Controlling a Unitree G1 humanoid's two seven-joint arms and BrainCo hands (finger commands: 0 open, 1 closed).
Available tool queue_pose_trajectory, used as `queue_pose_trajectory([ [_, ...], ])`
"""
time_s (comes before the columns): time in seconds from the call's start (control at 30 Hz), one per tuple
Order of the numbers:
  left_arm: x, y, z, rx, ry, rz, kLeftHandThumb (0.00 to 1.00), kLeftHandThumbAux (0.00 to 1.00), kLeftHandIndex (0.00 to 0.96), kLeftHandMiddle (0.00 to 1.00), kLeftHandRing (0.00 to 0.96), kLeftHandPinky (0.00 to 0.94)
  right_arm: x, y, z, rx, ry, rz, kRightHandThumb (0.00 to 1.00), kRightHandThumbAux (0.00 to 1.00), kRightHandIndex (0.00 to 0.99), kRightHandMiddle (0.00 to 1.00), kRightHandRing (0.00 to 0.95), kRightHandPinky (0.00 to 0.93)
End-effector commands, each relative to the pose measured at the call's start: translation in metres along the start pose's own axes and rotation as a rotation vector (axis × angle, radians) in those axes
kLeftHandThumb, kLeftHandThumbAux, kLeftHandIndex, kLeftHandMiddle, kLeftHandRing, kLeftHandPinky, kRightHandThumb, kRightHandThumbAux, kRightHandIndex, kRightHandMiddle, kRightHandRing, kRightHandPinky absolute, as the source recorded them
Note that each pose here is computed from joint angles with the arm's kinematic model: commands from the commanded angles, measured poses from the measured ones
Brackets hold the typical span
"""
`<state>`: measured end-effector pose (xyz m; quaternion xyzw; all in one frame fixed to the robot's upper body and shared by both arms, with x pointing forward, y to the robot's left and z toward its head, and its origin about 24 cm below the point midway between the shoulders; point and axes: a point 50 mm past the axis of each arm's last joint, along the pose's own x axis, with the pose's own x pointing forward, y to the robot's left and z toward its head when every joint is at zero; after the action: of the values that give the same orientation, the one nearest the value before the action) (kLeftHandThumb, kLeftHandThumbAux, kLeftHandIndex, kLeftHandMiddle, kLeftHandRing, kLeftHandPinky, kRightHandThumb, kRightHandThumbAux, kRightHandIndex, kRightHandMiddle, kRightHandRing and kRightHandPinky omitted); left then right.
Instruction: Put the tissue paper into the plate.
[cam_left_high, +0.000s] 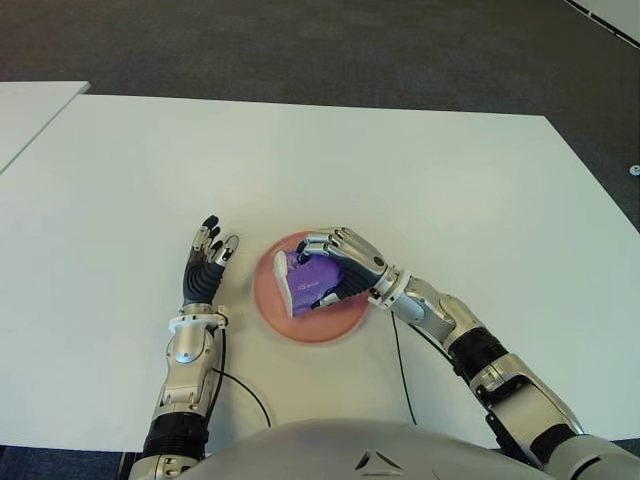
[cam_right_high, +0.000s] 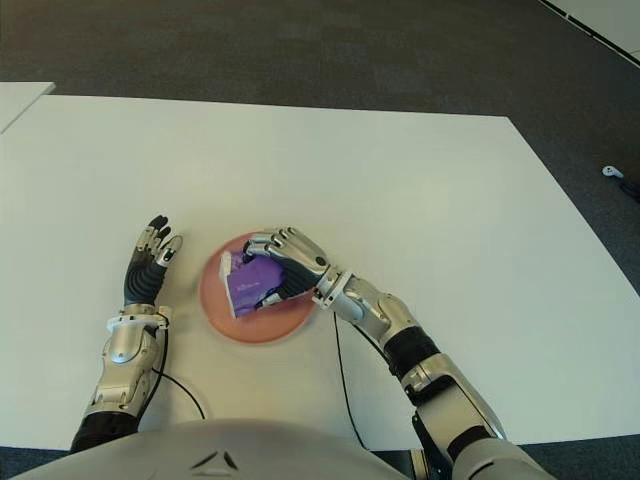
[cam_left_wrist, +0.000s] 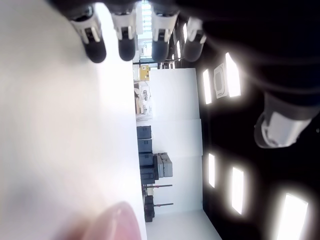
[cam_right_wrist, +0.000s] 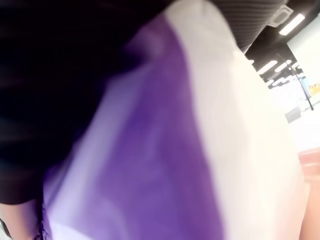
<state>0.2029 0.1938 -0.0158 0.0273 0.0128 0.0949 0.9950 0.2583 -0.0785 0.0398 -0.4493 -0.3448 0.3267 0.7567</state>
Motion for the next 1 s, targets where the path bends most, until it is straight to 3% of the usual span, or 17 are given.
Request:
queue_pose_trajectory([
  [0.03,-0.011,0.000,-0.018,-0.006,0.104,0.002,0.000,0.469,0.000,0.000,0.000,0.000,-0.004,0.009,-0.005,-0.009,0.030,0.049,0.747,0.709,0.441,0.838,0.835,0.840],
  [0.47,-0.013,0.000,-0.017,-0.009,0.101,0.014,0.000,0.475,0.000,0.000,0.000,0.000,-0.003,0.019,-0.015,-0.003,0.116,0.063,0.748,0.708,0.441,0.851,0.845,0.843],
  [0.6,-0.014,0.000,-0.016,-0.009,0.106,0.014,0.000,0.472,0.000,0.000,0.000,0.000,-0.004,0.021,-0.015,0.045,0.119,0.082,0.733,0.707,0.438,0.780,0.766,0.731],
  [0.63,-0.014,0.000,-0.017,-0.009,0.107,0.014,0.000,0.473,0.000,0.000,0.000,0.000,-0.004,0.021,-0.015,0.048,0.114,0.094,0.717,0.709,0.430,0.627,0.597,0.569],
  [0.67,-0.014,0.001,-0.017,-0.008,0.109,0.014,0.000,0.473,0.000,0.000,0.000,0.000,-0.005,0.022,-0.014,0.041,0.105,0.119,0.711,0.710,0.427,0.572,0.536,0.510],
  [0.7,-0.014,0.001,-0.017,-0.008,0.110,0.014,0.000,0.474,0.000,0.000,0.000,0.000,-0.005,0.022,-0.014,0.035,0.099,0.137,0.576,0.645,0.344,0.428,0.381,0.356],
  [0.77,-0.014,0.001,-0.017,-0.007,0.113,0.013,0.000,0.475,0.000,0.000,0.000,0.000,-0.006,0.022,-0.013,-0.017,0.073,0.217,0.376,0.558,0.185,0.215,0.180,0.164],
  [0.83,-0.014,0.001,-0.017,-0.006,0.115,0.013,0.000,0.476,0.000,0.000,0.000,0.000,-0.007,0.021,-0.012,-0.057,0.057,0.268,0.271,0.512,0.095,0.110,0.092,0.084],
  [1.0,-0.014,0.002,-0.018,-0.007,0.117,0.013,0.000,0.482,0.000,0.000,0.000,0.000,-0.009,0.018,-0.011,-0.129,0.030,0.322,0.134,0.431,0.015,0.018,0.015,0.013],
])
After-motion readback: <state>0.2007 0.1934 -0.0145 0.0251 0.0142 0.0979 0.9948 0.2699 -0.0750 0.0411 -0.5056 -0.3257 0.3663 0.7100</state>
